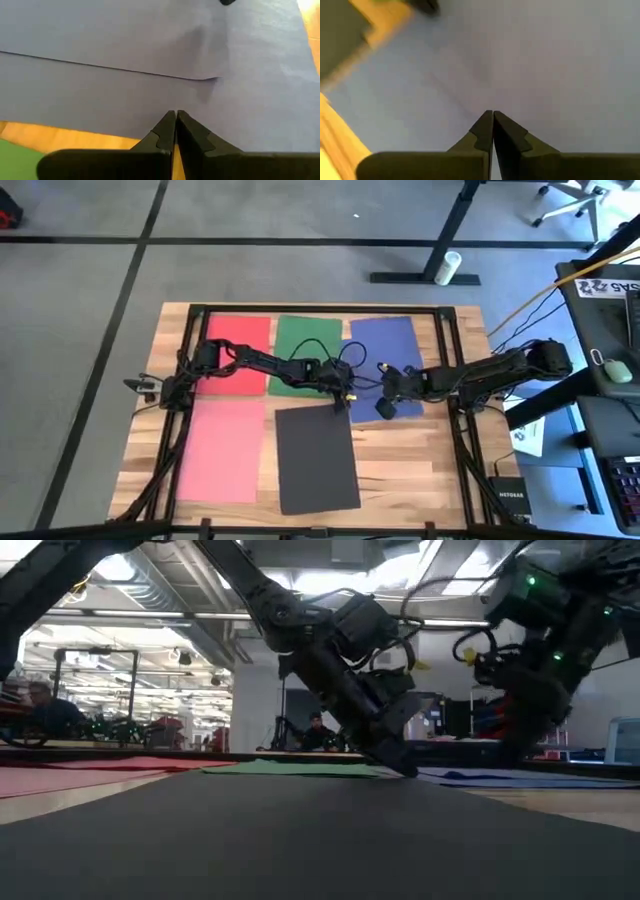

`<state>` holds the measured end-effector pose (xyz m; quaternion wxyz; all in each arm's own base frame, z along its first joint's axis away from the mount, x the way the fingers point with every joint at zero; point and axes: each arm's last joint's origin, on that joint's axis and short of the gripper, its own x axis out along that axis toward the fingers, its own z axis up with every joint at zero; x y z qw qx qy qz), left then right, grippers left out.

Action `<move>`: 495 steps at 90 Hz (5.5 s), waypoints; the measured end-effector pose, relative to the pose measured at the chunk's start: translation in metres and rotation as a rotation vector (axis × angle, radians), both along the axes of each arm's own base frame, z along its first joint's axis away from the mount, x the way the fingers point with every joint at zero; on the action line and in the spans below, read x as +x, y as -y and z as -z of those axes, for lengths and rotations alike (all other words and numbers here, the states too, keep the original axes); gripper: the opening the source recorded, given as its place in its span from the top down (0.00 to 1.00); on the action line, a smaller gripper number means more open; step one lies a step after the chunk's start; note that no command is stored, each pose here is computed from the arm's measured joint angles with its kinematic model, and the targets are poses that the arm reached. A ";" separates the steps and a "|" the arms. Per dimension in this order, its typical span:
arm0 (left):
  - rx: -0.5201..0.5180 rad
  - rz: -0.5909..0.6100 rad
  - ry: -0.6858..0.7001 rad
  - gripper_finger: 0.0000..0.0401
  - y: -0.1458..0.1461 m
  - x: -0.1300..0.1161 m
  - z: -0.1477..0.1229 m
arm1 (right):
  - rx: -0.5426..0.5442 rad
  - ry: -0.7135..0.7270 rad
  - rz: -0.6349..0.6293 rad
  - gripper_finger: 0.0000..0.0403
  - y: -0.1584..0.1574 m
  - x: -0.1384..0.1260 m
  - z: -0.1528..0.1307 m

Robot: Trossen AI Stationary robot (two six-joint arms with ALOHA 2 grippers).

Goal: Organize paper
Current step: Stack the violet paper on top of the violet papers

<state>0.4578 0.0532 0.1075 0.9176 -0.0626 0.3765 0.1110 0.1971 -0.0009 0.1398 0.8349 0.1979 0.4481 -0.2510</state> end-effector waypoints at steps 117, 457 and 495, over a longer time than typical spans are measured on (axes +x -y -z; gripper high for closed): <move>-0.004 0.019 0.007 1.00 0.001 0.001 0.000 | 0.275 0.103 -0.344 1.00 -0.037 0.013 -0.001; 0.070 0.075 -0.104 1.00 -0.013 0.005 -0.010 | -0.317 -0.104 -0.210 0.75 -0.039 0.028 0.030; 0.070 0.075 -0.104 1.00 -0.013 0.005 -0.010 | -0.326 -0.107 -0.209 0.94 -0.039 0.028 0.031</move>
